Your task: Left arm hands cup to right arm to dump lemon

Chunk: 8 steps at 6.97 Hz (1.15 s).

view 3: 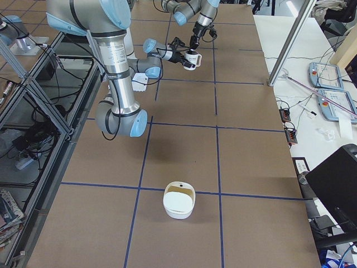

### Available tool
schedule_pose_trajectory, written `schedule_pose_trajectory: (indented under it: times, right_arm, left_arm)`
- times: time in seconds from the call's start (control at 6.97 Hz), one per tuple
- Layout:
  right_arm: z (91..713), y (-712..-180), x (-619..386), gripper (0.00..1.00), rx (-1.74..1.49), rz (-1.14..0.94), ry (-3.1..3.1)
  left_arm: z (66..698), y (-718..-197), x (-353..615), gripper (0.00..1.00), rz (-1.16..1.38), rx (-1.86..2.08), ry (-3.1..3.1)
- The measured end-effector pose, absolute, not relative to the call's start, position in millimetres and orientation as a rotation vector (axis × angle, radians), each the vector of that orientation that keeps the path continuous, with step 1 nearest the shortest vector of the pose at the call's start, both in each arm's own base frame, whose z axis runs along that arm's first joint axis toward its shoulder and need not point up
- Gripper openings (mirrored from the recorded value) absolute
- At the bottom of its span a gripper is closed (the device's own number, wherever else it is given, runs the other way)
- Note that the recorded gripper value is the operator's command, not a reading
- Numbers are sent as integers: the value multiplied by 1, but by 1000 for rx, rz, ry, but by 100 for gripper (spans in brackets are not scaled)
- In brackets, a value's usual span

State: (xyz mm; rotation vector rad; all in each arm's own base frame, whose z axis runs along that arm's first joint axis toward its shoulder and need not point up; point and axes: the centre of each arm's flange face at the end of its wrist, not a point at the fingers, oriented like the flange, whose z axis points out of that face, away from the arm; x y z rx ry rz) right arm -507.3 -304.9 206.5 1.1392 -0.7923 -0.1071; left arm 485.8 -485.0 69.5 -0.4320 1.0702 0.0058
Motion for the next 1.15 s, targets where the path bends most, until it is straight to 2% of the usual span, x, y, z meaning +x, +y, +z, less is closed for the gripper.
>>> schedule_pose_trajectory:
  times: [0.57,0.86,1.15]
  right_arm:
    - [206,-297,-511,21,1154,-109,-780]
    - [213,-295,-508,21,1153,-95,-775]
    - [246,-297,-480,17,1126,-63,-753]
  left_arm:
    - [55,-470,470,100,10,-427,1107]
    - [45,-474,427,100,-27,-374,1151]
    - [51,-478,399,100,-66,-350,1166]
